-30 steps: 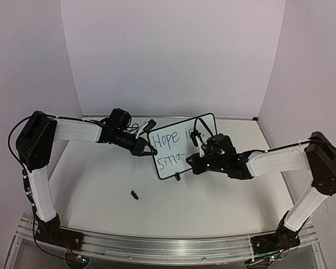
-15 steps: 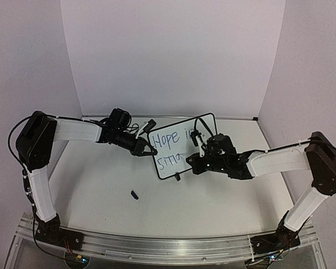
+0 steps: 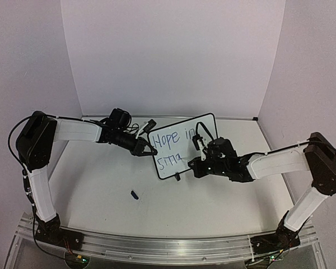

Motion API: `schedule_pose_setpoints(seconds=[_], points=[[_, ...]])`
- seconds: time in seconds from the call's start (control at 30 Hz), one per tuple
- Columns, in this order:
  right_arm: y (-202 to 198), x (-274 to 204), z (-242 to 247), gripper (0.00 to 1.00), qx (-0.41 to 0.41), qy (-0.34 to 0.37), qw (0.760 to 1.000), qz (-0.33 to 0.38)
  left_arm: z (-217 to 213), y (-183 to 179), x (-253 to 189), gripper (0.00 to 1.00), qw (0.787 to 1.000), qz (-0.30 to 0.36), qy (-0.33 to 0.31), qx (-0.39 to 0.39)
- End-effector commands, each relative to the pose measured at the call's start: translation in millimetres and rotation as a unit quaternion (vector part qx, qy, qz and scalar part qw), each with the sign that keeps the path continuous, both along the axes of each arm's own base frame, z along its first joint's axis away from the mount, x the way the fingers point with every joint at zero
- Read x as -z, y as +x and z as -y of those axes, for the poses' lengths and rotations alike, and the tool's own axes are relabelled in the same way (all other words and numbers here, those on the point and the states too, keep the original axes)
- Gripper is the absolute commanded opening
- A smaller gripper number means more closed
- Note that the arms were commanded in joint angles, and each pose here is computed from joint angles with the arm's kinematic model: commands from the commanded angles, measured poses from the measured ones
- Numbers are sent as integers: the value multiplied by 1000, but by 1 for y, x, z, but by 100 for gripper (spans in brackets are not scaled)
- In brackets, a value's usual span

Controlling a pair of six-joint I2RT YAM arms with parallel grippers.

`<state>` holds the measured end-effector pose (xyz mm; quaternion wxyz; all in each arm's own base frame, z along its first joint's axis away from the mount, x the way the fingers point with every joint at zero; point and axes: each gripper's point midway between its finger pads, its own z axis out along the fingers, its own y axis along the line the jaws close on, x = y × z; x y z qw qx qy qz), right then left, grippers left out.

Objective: Write a sentence on the whiteboard

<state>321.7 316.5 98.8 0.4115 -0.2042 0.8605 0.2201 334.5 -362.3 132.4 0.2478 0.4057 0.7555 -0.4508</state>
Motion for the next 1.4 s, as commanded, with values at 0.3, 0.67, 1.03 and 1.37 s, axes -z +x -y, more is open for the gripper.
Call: schedule_pose_setpoints(seconds=[0.3, 0.67, 1.03, 1.37], points=[[6, -35, 15, 0, 33, 9, 999, 42, 9, -11, -3, 0, 1000, -10, 5, 18], [15, -55, 15, 0, 34, -2, 997, 70, 8, -11, -2, 0, 1000, -10, 6, 18], [30, -64, 0, 0, 24, -5, 996, 87, 8, -10, -1, 0, 1000, -11, 7, 17], [32, -49, -4, 0, 24, -10, 997, 71, 8, -10, -2, 0, 1000, -10, 7, 17]])
